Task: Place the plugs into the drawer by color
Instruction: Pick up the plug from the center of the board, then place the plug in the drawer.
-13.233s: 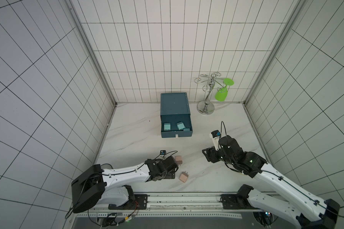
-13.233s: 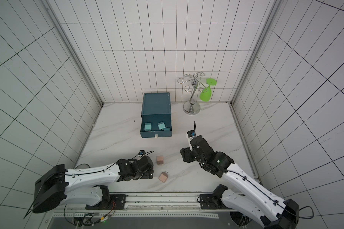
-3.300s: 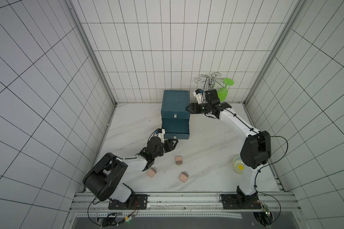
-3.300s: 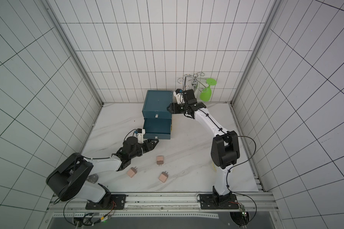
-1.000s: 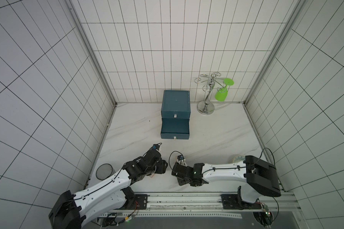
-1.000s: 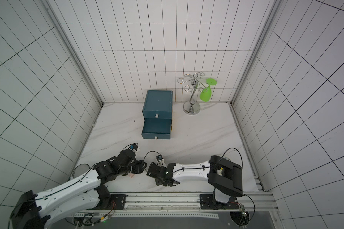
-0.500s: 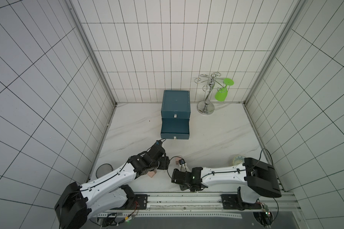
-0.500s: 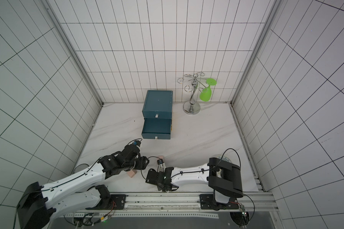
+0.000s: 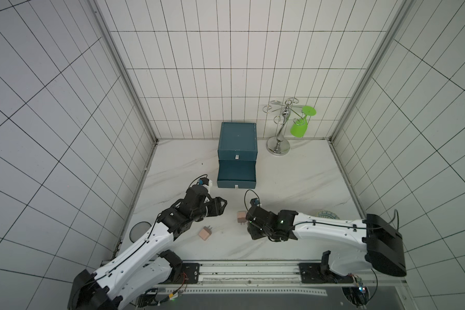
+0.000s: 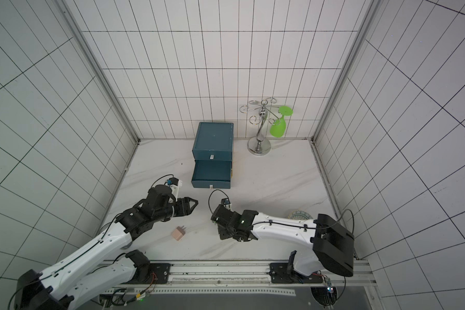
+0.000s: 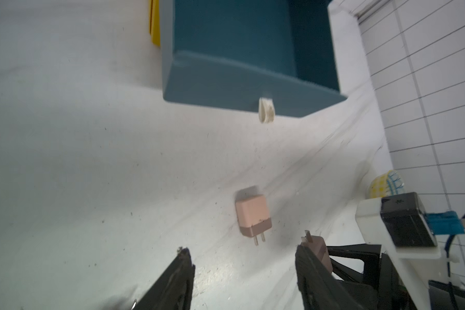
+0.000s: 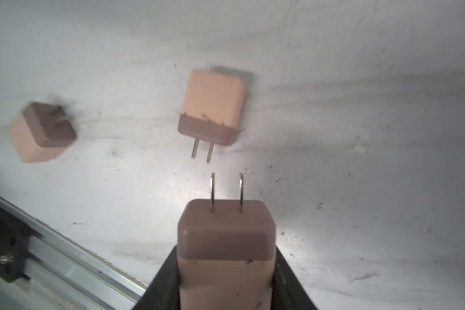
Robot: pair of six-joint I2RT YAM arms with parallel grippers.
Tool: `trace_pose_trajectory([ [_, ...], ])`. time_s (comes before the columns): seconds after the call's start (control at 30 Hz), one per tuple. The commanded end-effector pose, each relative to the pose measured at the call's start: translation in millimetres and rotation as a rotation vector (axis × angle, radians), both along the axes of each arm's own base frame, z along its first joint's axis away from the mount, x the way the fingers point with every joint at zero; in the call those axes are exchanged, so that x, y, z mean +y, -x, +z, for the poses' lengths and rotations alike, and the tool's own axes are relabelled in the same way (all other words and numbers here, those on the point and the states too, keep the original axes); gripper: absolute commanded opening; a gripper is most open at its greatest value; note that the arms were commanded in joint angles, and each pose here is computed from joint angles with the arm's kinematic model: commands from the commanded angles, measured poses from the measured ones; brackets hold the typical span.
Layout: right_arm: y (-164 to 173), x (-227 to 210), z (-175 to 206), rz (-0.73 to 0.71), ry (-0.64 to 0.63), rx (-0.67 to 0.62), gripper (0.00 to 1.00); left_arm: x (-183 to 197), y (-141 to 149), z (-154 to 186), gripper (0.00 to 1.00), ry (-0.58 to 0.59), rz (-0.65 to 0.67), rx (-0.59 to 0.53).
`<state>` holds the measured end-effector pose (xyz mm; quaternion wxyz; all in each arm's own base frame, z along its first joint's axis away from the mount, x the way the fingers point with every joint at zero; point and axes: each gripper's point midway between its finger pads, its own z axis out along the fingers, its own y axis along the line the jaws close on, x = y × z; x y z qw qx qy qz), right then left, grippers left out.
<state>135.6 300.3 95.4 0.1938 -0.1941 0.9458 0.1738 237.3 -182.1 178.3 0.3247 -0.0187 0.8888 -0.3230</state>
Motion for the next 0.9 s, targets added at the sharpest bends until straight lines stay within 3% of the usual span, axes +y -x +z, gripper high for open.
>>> trace_pose_trajectory([
  [0.0,-27.0,-0.5,60.1,0.022,-0.064,-0.098,0.15,-17.2,-6.2,51.1,0.64,0.186,-0.053,-0.143],
  [0.17,-69.1,8.9,119.1,0.006,-0.104,-0.155,0.16,-18.7,-13.0,66.0,0.64,0.174,-0.048,-0.158],
  [0.3,-99.7,26.4,140.2,0.047,-0.022,-0.177,0.15,-22.1,-12.5,54.2,0.65,0.186,-0.059,-0.139],
  [0.43,-130.6,45.6,136.3,0.06,0.014,-0.164,0.13,-25.1,-3.8,52.9,0.64,0.203,-0.099,-0.169],
  [0.53,-152.0,57.3,130.2,0.091,0.074,-0.161,0.13,-10.0,1.2,58.2,0.65,0.132,-0.05,-0.213],
  [0.63,-170.6,62.2,114.8,0.096,0.117,-0.126,0.14,-1.4,4.9,64.5,0.66,0.154,-0.023,-0.272],
  [0.87,-195.5,59.5,83.0,0.047,0.227,-0.111,0.15,0.6,12.2,74.1,0.67,0.132,-0.035,-0.306],
])
